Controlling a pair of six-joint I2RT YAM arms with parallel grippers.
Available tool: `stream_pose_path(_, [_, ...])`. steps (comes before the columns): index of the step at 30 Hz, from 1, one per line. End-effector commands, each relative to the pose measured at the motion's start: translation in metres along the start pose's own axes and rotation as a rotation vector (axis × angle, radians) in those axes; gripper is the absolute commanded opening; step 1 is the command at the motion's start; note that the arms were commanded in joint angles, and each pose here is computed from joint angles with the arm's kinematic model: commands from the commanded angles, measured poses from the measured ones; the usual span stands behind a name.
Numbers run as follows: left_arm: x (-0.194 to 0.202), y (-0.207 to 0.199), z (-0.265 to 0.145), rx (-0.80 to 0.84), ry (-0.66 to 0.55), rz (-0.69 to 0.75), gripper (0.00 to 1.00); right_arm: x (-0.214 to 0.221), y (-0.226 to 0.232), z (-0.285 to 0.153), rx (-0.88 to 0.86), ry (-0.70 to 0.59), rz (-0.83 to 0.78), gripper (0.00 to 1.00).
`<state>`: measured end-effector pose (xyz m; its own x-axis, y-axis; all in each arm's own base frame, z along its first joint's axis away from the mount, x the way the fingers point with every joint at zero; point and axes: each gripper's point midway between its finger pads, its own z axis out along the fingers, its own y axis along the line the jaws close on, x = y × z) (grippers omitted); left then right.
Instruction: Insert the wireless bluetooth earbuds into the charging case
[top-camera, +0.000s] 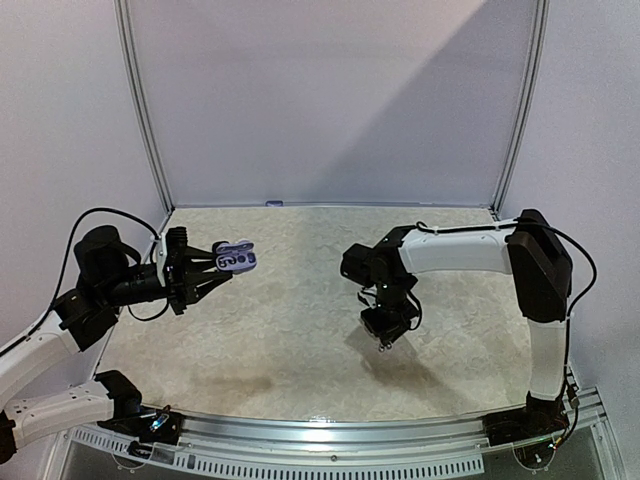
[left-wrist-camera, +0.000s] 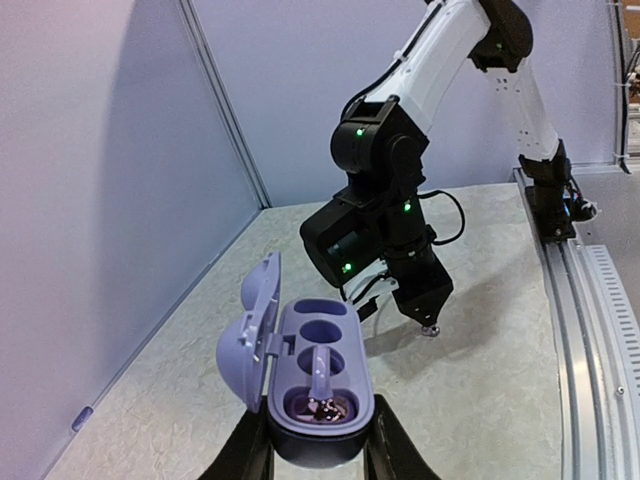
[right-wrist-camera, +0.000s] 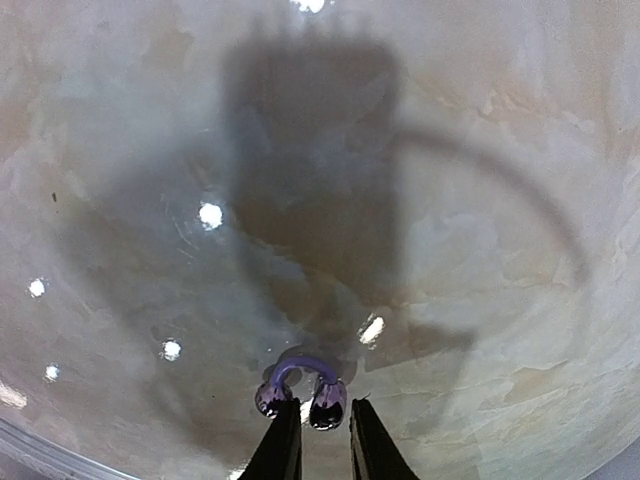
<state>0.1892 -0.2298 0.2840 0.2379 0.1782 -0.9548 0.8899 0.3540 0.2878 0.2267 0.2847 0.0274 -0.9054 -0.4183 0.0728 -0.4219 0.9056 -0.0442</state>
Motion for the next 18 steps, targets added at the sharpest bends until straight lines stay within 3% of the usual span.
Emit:
stream_pose_path(1, [-0.002,0.001,-0.002,-0.008,-0.005,0.016,0.0,-0.001,0.002,-0.002,-0.034,0.028,0.02,0.2])
stream_pose_path(8, [-0.001,0.0,-0.002,-0.007,-0.004,0.018,0.0,-0.007,0.001,-0.015,-0.044,0.011,-0.015,0.24])
stream_pose_path(11, [-0.001,0.0,-0.003,-0.006,-0.003,0.024,0.0,-0.016,0.004,-0.03,-0.067,-0.036,-0.131,0.27])
stream_pose_path(13, [-0.002,0.0,-0.003,-0.008,-0.004,0.023,0.0,-0.024,0.007,-0.04,-0.077,-0.091,-0.27,0.29])
stream_pose_path(18, [-0.006,0.002,-0.004,-0.017,-0.01,0.02,0.0,-0.019,0.021,-0.053,-0.199,-0.234,-0.845,0.43])
